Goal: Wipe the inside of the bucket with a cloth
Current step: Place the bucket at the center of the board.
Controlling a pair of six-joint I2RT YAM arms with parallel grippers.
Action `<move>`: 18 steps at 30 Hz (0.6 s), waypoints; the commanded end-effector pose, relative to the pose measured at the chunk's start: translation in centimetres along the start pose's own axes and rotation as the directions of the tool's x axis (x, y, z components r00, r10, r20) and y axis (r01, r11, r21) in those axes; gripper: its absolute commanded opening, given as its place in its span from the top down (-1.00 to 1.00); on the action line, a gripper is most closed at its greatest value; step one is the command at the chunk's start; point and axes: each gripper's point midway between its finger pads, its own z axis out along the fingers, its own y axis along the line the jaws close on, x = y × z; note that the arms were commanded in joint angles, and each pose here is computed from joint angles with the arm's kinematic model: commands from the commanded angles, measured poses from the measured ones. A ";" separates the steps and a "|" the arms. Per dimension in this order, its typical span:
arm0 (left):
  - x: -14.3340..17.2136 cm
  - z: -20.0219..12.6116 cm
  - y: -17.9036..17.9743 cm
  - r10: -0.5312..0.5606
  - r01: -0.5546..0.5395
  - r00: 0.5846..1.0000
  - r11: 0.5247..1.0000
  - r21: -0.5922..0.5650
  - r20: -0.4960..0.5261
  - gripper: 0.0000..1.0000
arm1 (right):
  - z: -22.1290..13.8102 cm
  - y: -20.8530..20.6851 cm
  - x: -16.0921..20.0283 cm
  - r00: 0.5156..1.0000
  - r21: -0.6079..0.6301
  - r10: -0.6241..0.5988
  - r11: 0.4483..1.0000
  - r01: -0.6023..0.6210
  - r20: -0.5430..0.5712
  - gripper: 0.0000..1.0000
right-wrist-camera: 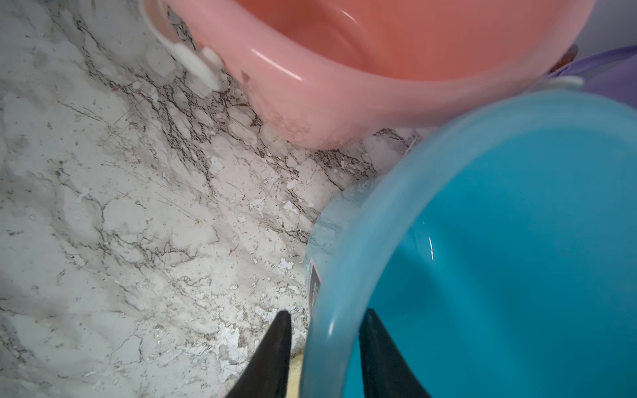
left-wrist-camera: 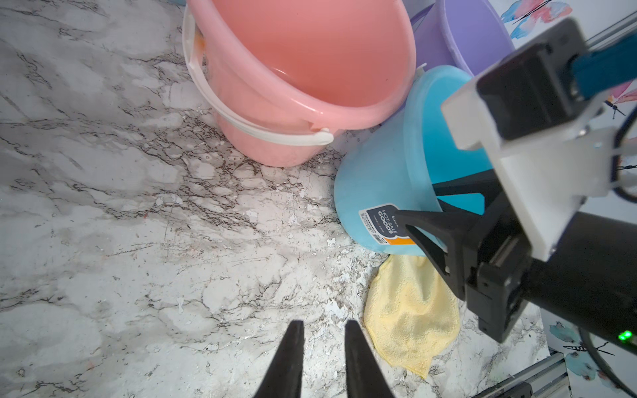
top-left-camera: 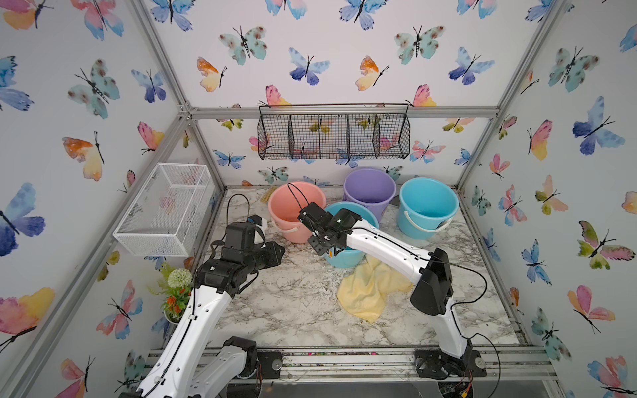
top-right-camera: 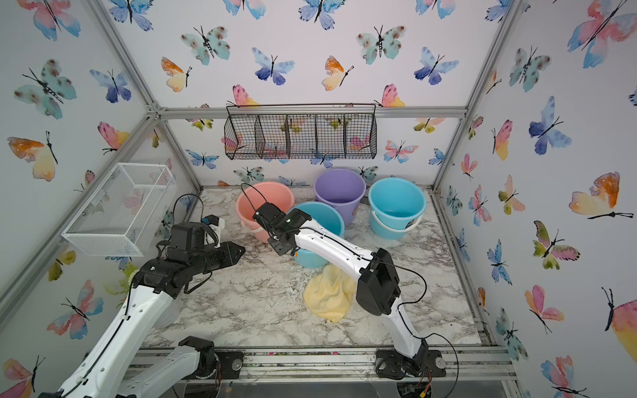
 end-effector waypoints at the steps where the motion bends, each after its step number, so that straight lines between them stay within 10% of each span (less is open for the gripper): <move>1: -0.2 -0.5 -0.3 0.011 -0.011 1.000 1.000 0.015 0.006 0.52 | -3.6 0.2 -1.2 0.997 -0.049 0.023 0.999 -0.020 0.071 0.19; 9: -1.0 -0.9 2.0 0.034 -0.026 0.997 0.993 -0.119 0.070 0.35 | -9.0 -1.6 -2.4 0.973 -0.068 0.097 0.994 -0.085 0.207 -0.32; 13: -1.1 -0.4 5.6 0.063 -0.026 0.990 0.962 -0.273 0.126 -0.19 | -10.4 -6.7 -0.7 0.949 0.057 0.156 0.982 -0.178 0.274 -0.96; 18: -2.2 0.1 8.4 0.024 0.044 0.982 0.935 -0.352 0.188 -0.98 | -10.2 -14.6 3.4 0.899 0.120 0.290 0.931 -0.344 0.328 -0.97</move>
